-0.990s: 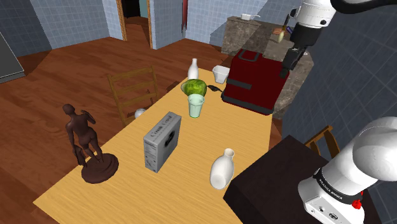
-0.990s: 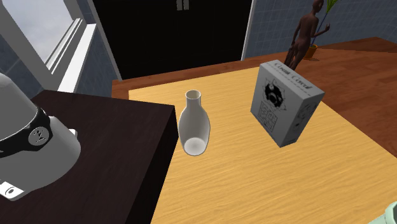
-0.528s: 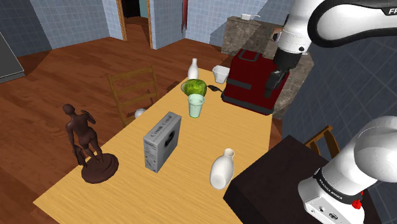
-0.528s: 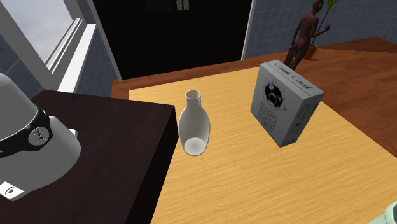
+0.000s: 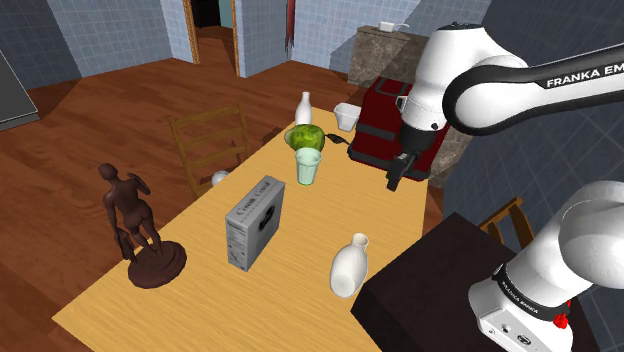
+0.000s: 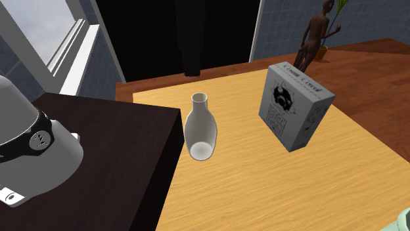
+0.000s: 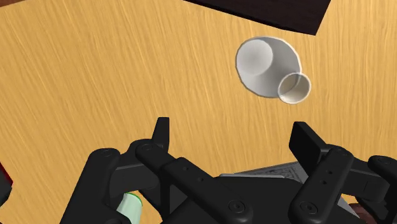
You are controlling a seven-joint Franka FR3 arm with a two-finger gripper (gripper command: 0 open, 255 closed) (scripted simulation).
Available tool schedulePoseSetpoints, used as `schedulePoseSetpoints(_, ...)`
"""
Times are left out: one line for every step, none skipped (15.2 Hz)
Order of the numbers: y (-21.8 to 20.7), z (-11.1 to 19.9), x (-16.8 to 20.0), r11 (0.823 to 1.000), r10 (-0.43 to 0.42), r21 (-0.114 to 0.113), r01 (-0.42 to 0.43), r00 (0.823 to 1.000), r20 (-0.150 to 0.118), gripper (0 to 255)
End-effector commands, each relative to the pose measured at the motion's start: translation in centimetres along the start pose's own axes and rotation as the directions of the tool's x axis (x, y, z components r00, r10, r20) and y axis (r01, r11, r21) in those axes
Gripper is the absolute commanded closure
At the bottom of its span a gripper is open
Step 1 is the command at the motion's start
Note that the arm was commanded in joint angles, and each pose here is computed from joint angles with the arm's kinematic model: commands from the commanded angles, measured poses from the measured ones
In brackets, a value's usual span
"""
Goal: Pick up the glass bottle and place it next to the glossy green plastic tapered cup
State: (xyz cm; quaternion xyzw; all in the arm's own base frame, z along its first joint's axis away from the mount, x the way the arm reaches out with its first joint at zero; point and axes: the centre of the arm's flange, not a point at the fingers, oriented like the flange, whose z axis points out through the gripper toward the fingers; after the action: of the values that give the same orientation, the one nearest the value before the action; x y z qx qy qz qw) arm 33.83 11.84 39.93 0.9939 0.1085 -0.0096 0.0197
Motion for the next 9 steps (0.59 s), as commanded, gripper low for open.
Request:
schedulePoseSetpoints(-1.4,2.1,0.3,1.000,-0.003,0.006,0.003,1.000,0.002,0)
schedulePoseSetpoints(-2.1,3.2,0.5,1.000,-0.005,0.009,0.005,1.000,0.005,0)
schedulePoseSetpoints(-2.8,4.2,0.7,1.000,-0.007,0.012,0.007,1.000,0.007,0)
schedulePoseSetpoints(-3.6,5.3,0.9,1.000,-0.009,0.015,0.009,1.000,0.009,0)
schedulePoseSetpoints(-4.3,6.4,1.1,1.000,-0.011,0.018,0.011,1.000,0.011,0)
schedulePoseSetpoints(-5.1,7.4,1.2,1.000,-0.013,0.021,0.013,1.000,0.013,0)
schedulePoseSetpoints(-5.8,8.5,1.4,1.000,-0.015,0.024,0.015,1.000,0.015,0)
schedulePoseSetpoints(-6.6,9.5,1.6,0.999,-0.017,0.027,0.017,1.000,0.018,0)
schedulePoseSetpoints(-7.3,10.5,1.7,0.999,-0.019,0.030,0.019,1.000,0.020,0)
